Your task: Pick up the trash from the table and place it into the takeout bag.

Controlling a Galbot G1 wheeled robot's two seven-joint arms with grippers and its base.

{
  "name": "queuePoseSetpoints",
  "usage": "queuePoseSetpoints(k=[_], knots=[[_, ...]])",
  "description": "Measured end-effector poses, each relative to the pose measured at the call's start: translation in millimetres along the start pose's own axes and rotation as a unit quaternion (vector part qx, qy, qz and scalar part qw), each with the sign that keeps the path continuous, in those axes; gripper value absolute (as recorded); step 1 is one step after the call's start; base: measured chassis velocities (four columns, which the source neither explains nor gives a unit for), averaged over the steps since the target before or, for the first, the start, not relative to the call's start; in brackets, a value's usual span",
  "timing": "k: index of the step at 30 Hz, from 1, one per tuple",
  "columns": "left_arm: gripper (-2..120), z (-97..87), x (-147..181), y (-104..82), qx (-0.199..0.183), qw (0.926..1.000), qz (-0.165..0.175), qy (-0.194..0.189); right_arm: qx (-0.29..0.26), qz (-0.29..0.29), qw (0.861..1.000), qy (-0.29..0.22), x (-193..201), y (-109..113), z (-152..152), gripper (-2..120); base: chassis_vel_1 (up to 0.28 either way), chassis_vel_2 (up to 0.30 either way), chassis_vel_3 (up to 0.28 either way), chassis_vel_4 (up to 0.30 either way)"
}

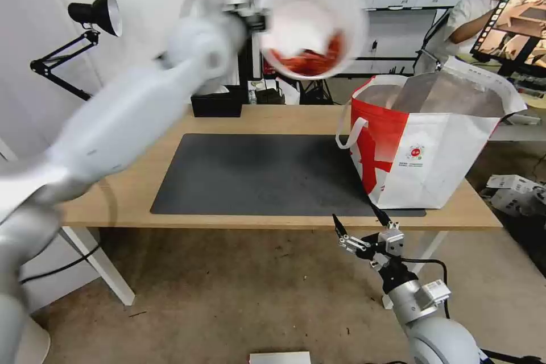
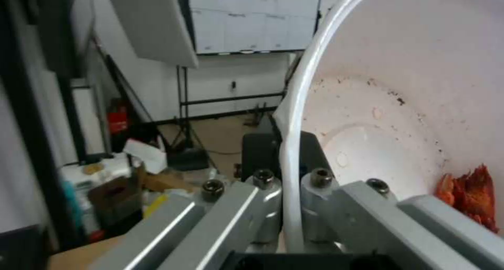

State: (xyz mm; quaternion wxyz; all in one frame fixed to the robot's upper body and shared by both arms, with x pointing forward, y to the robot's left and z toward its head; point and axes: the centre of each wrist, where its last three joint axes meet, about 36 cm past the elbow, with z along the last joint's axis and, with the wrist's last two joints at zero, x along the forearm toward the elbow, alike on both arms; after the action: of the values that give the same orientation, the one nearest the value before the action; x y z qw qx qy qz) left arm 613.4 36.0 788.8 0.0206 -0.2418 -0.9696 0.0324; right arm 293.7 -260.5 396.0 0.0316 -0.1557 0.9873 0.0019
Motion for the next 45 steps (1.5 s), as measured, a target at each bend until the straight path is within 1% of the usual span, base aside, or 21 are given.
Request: queuePoseSetpoints(k=[3, 4, 7, 8, 10, 12, 14, 15, 16, 18, 22, 27, 29, 30, 31, 33, 38, 39, 41, 44, 45], knots=[[0, -0.8, -25.7, -53.3, -0.007, 0.9996, 0.026, 0.006, 0.0, 0.0, 1.0, 0.0, 0.0, 0.0, 0.0, 100, 0.0, 0.0, 0.0, 0.0], [0, -0.8, -25.7, -53.3, -0.007, 0.9996, 0.026, 0.006, 0.0, 0.0, 1.0, 0.0, 0.0, 0.0, 0.0, 100, 0.0, 0.0, 0.0, 0.0], [0, 7.8, -48.0, -95.2, -0.018, 0.9991, 0.035, 0.014, 0.0, 0.0, 1.0, 0.0, 0.0, 0.0, 0.0, 100, 0.0, 0.0, 0.0, 0.0], [0, 7.8, -48.0, -95.2, -0.018, 0.9991, 0.035, 0.014, 0.0, 0.0, 1.0, 0.0, 0.0, 0.0, 0.0, 100, 0.0, 0.0, 0.0, 0.0], [0, 21.4, -63.0, -111.9, -0.051, 0.9982, 0.03, 0.011, 0.0, 0.0, 1.0, 0.0, 0.0, 0.0, 0.0, 100, 0.0, 0.0, 0.0, 0.0], [0, 40.9, -74.3, -114.7, -0.083, 0.9962, 0.027, -0.002, 0.0, 0.0, 1.0, 0.0, 0.0, 0.0, 0.0, 100, 0.0, 0.0, 0.0, 0.0], [0, 48.2, -76.2, -114.6, -0.093, 0.9952, 0.03, -0.006, 0.0, 0.0, 1.0, 0.0, 0.0, 0.0, 0.0, 100, 0.0, 0.0, 0.0, 0.0], [0, 66.6, -78.4, -114.5, -0.116, 0.9925, 0.035, -0.015, 0.0, 0.0, 1.0, 0.0, 0.0, 0.0, 0.0, 100, 0.0, 0.0, 0.0, 0.0], [0, 66.6, -78.4, -114.5, -0.116, 0.9925, 0.035, -0.015, 0.0, 0.0, 1.0, 0.0, 0.0, 0.0, 0.0, 100, 0.0, 0.0, 0.0, 0.0], [0, 92.2, -79.9, -112.7, -0.14, 0.9887, 0.042, -0.032, 0.0, 0.0, 1.0, 0.0, 0.0, 0.0, 0.0, 100, 0.0, 0.0, 0.0, 0.0], [0, 105.2, -77.2, -114.7, -0.14, 0.9879, 0.057, -0.034, 0.0, 0.0, 1.0, 0.0, 0.0, 0.0, 0.0, 100, 0.0, 0.0, 0.0, 0.0], [0, 108.3, -75.4, -118.0, -0.136, 0.9889, 0.059, -0.008, 0.0, 0.0, 1.0, 0.0, 0.0, 0.0, 0.0, 100, 0.0, 0.0, 0.0, 0.0], [0, 107.2, -74.4, -118.3, -0.115, 0.9908, 0.065, 0.032, 0.0, 0.0, 1.0, 0.0, 0.0, 0.0, 0.0, 100, 0.0, 0.0, 0.0, 0.0], [0, 107.2, -74.4, -118.3, -0.115, 0.9908, 0.065, 0.032, 0.0, 0.0, 1.0, 0.0, 0.0, 0.0, 0.0, 100, 0.0, 0.0, 0.0, 0.0], [0, 104.2, -73.0, -118.9, -0.095, 0.9904, 0.072, 0.07, 0.0, 0.0, 1.0, 0.0, 0.0, 0.0, 0.0, 100, 0.0, 0.0, 0.0, 0.0], [0, 104.5, -75.1, -115.7, -0.083, 0.9887, 0.072, 0.102, 0.0, 0.0, 1.0, 0.0, 0.0, 0.0, 0.0, 100, 0.0, 0.0, 0.0, 0.0], [3, 110.7, -80.2, -107.3, -0.074, 0.9863, 0.065, 0.132, 0.0, 0.0, 1.0, 0.0, 0.0, 0.0, 0.0, 100, 0.0, 0.0, 0.0, 0.0], [12, 112.7, -80.6, -105.1, -0.069, 0.9845, 0.068, 0.146, 0.0, 0.0, 1.0, 0.0, 0.0, 0.0, 0.0, 100, 0.0, 0.0, 0.0, 0.0], [21, 113.4, -80.0, -103.8, -0.049, 0.9821, 0.082, 0.163, 0.0, 0.0, 1.0, 0.0, 0.0, 0.0, 0.0, 100, 0.0, 0.0, 0.0, 0.0], [27, 112.3, -79.4, -104.0, -0.037, 0.9811, 0.089, 0.168, 0.0, 0.0, 1.0, 0.0, 0.0, 0.0, 0.0, 100, 0.0, 0.0, 0.0, 0.0], [33, 110.4, -78.5, -104.6, -0.02, 0.9793, 0.099, 0.175, 0.0, 0.0, 1.0, 0.0, 0.0, 0.0, 0.0, 100, 0.0, 0.0, 0.0, 0.0]])
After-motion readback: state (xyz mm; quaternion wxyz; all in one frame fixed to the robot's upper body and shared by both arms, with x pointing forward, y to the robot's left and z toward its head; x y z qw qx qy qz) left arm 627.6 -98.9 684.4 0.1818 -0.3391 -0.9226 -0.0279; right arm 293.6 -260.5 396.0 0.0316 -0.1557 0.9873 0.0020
